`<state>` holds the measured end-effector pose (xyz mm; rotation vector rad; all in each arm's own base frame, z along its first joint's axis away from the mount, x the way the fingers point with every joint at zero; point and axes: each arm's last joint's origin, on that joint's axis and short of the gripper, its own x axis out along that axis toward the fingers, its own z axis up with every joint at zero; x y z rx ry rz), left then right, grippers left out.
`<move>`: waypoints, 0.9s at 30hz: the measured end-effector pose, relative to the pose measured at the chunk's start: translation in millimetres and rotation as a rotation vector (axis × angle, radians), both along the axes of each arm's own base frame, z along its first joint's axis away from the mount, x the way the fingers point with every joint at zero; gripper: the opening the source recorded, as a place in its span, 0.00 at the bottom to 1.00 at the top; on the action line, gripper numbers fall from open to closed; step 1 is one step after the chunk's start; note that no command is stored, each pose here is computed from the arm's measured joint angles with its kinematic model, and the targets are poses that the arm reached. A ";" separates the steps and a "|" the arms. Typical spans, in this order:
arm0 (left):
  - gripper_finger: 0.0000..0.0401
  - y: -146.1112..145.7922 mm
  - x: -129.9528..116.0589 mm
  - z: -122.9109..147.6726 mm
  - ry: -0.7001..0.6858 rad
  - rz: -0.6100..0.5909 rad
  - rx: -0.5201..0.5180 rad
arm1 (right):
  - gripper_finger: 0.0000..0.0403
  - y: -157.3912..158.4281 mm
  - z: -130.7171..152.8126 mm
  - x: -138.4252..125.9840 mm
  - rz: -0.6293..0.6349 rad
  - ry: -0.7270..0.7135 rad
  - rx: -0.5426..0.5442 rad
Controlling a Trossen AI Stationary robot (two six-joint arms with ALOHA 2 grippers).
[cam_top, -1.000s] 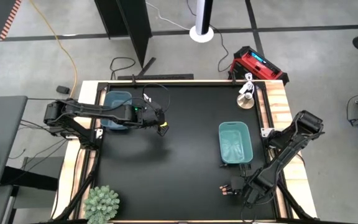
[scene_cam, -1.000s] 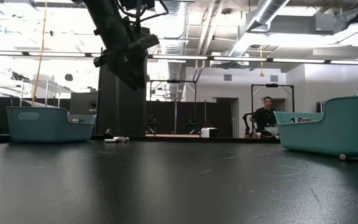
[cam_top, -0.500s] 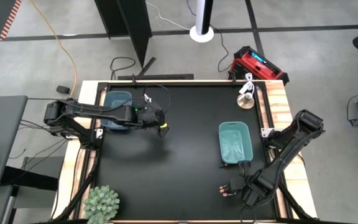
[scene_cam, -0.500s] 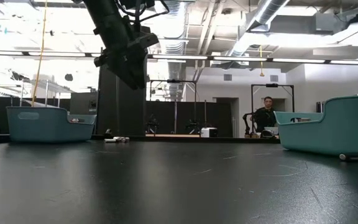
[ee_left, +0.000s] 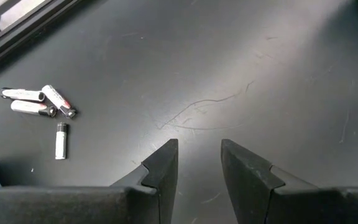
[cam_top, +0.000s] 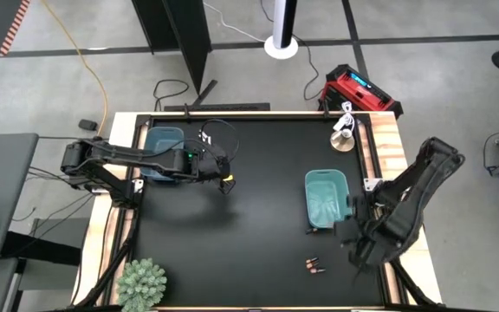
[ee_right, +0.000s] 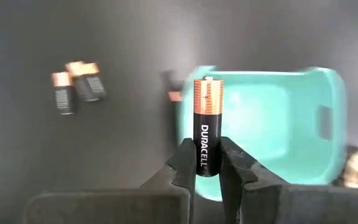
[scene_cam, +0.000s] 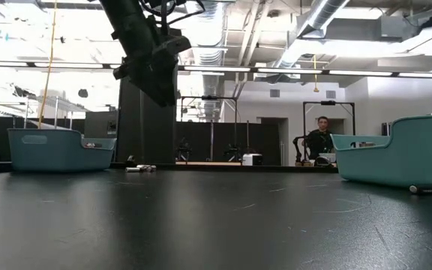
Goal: Sort batteries
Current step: Put the brown battery into the green bin
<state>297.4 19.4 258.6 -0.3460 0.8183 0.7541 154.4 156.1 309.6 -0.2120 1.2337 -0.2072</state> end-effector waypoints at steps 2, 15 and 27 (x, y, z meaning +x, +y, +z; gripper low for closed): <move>0.29 0.0 0.0 0.0 -0.003 0.006 -0.003 | 0.13 -13.8 5.8 -2.5 -0.035 0.012 -0.015; 0.29 0.1 0.0 0.1 -0.008 0.014 -0.006 | 0.13 -81.9 5.3 -6.4 -0.225 -0.016 -0.012; 0.29 0.2 -0.1 0.1 -0.008 0.014 -0.005 | 0.18 -101.3 -43.6 -3.4 -0.325 -0.011 0.050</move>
